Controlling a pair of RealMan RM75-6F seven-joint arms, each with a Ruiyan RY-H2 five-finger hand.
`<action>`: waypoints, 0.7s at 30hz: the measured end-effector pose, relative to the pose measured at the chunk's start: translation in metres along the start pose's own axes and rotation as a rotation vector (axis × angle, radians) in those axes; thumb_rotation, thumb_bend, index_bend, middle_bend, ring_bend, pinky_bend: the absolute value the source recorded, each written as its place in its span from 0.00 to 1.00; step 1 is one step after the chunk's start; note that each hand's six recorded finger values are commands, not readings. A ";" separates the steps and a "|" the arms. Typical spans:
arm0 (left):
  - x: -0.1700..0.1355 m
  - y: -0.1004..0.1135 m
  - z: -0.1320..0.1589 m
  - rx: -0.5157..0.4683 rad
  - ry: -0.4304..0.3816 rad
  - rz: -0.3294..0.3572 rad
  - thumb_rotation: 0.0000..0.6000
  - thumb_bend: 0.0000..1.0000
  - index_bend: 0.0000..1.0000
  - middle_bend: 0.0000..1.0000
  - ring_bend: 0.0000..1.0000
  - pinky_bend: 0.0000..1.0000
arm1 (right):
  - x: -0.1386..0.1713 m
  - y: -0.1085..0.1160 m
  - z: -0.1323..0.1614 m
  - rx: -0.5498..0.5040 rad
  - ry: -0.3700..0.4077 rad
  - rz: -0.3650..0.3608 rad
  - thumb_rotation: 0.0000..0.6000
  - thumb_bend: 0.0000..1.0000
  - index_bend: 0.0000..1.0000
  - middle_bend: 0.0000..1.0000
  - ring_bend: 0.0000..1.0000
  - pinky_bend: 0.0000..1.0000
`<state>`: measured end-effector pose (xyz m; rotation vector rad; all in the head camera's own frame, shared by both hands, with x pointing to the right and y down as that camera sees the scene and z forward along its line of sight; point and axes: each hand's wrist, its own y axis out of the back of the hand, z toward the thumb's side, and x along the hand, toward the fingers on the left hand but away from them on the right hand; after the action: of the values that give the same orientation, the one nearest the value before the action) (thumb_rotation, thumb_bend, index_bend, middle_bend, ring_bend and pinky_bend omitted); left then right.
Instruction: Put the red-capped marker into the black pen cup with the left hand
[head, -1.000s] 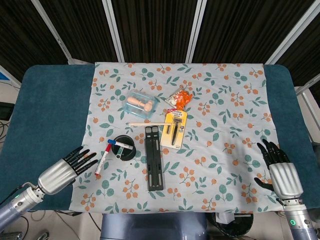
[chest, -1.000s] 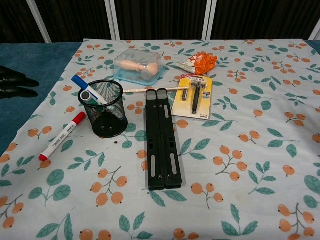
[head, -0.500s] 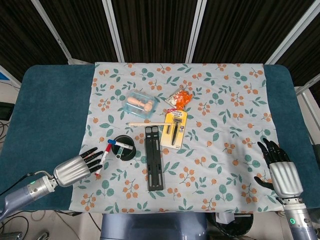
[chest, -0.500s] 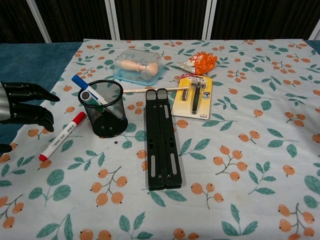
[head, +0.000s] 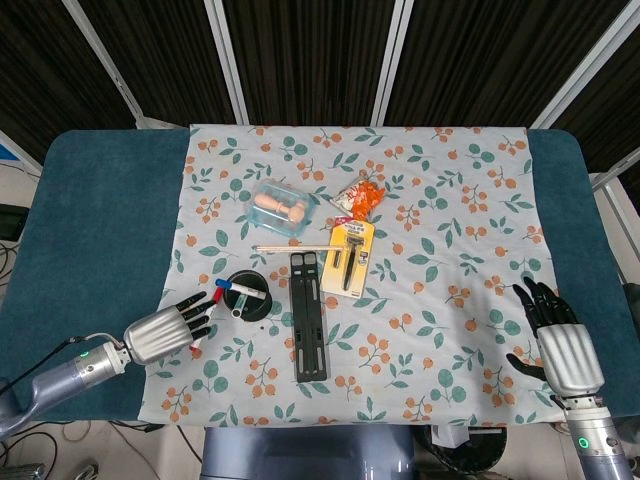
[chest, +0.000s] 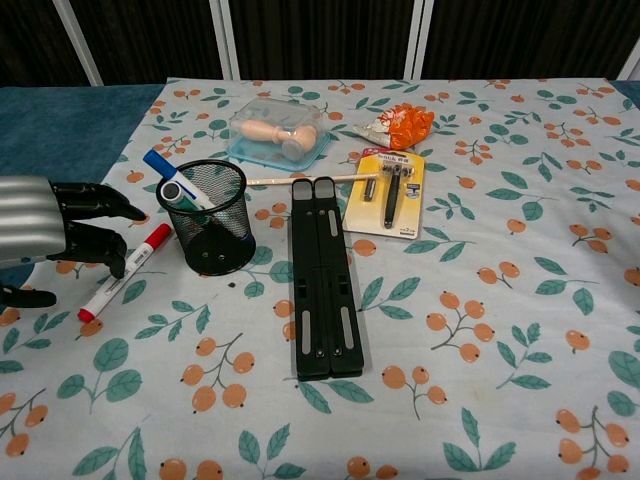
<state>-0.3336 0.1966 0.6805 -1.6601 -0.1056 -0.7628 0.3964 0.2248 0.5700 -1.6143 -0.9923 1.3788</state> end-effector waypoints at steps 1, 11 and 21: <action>0.002 -0.001 0.000 0.000 -0.001 0.002 1.00 0.21 0.34 0.32 0.07 0.12 | 0.000 0.000 0.000 0.000 0.000 -0.001 1.00 0.13 0.00 0.00 0.00 0.18; 0.014 -0.001 -0.001 -0.007 0.009 0.020 1.00 0.21 0.37 0.35 0.07 0.12 | 0.000 0.000 0.000 -0.004 -0.002 0.001 1.00 0.14 0.00 0.00 0.00 0.18; 0.021 -0.006 0.003 0.001 -0.002 0.019 1.00 0.21 0.38 0.36 0.08 0.12 | 0.000 0.000 0.000 -0.009 -0.003 0.003 1.00 0.15 0.00 0.00 0.00 0.18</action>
<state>-0.3188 0.1936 0.6964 -1.6590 -0.0914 -0.7462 0.3960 0.2249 0.5704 -1.6215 -0.9998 1.3814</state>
